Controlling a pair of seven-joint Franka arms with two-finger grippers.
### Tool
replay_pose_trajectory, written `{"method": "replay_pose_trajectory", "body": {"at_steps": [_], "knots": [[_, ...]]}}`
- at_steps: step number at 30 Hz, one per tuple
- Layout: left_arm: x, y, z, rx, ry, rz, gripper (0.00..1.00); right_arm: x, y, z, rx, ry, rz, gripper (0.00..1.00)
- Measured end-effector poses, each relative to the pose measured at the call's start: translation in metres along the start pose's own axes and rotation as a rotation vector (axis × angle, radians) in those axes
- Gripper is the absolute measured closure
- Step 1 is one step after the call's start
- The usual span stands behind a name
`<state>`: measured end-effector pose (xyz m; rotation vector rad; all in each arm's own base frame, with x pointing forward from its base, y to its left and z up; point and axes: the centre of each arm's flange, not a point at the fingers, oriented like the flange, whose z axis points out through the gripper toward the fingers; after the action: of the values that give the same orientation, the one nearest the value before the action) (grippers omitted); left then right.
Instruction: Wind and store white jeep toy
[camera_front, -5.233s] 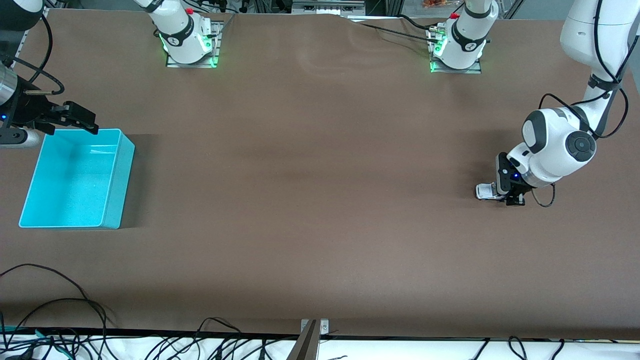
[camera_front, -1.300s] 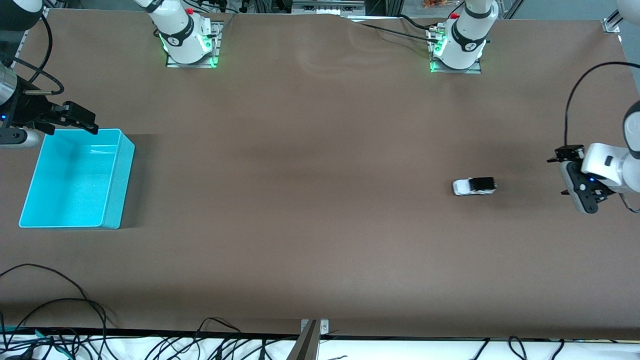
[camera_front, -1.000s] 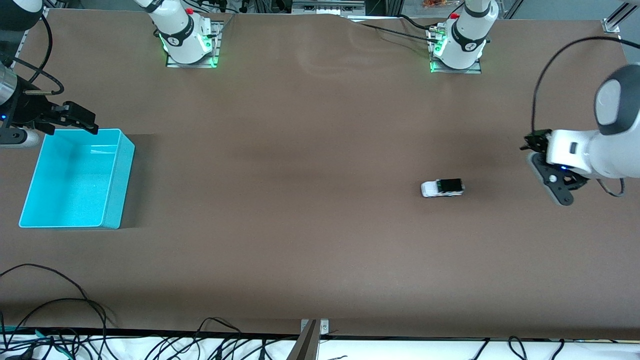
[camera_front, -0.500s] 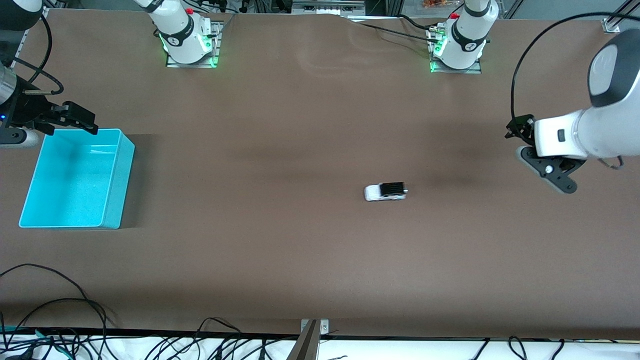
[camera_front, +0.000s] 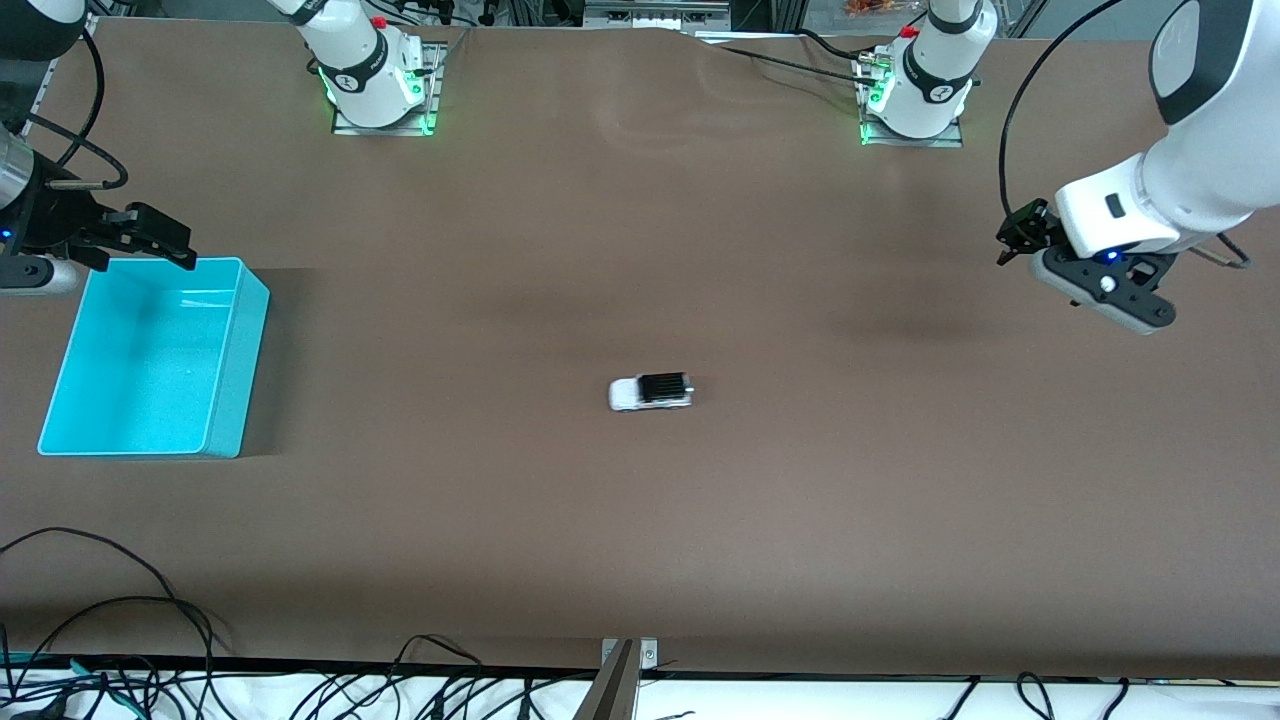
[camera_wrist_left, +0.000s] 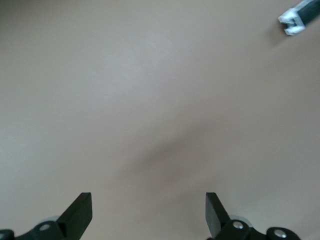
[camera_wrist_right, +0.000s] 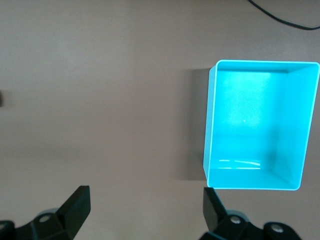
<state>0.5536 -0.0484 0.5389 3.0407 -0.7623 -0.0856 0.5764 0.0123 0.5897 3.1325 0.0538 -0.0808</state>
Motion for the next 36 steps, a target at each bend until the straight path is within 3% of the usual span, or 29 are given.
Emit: {"method": "replay_pose_trajectory", "body": {"at_steps": [8, 15, 20, 27, 36], "knots": [[-0.015, -0.002, -0.008, 0.007, 0.026, -0.284, 0.0, 0.003, 0.0, 0.011, 0.001, -0.03, 0.0, 0.0], [-0.022, 0.005, -0.009, -0.006, -0.032, -0.424, 0.0, 0.005, 0.0, 0.016, 0.001, -0.041, -0.001, 0.0], [-0.026, 0.007, -0.022, -0.009, -0.054, -0.465, 0.0, 0.006, -0.001, 0.017, 0.002, -0.043, -0.013, 0.0], [-0.025, 0.008, -0.051, -0.002, -0.017, -0.474, 0.0, 0.01, -0.018, 0.025, 0.002, -0.053, -0.084, 0.0], [-0.025, 0.005, -0.052, -0.003, -0.019, -0.48, 0.0, 0.022, -0.051, 0.044, 0.005, -0.057, -0.322, 0.0]]}}
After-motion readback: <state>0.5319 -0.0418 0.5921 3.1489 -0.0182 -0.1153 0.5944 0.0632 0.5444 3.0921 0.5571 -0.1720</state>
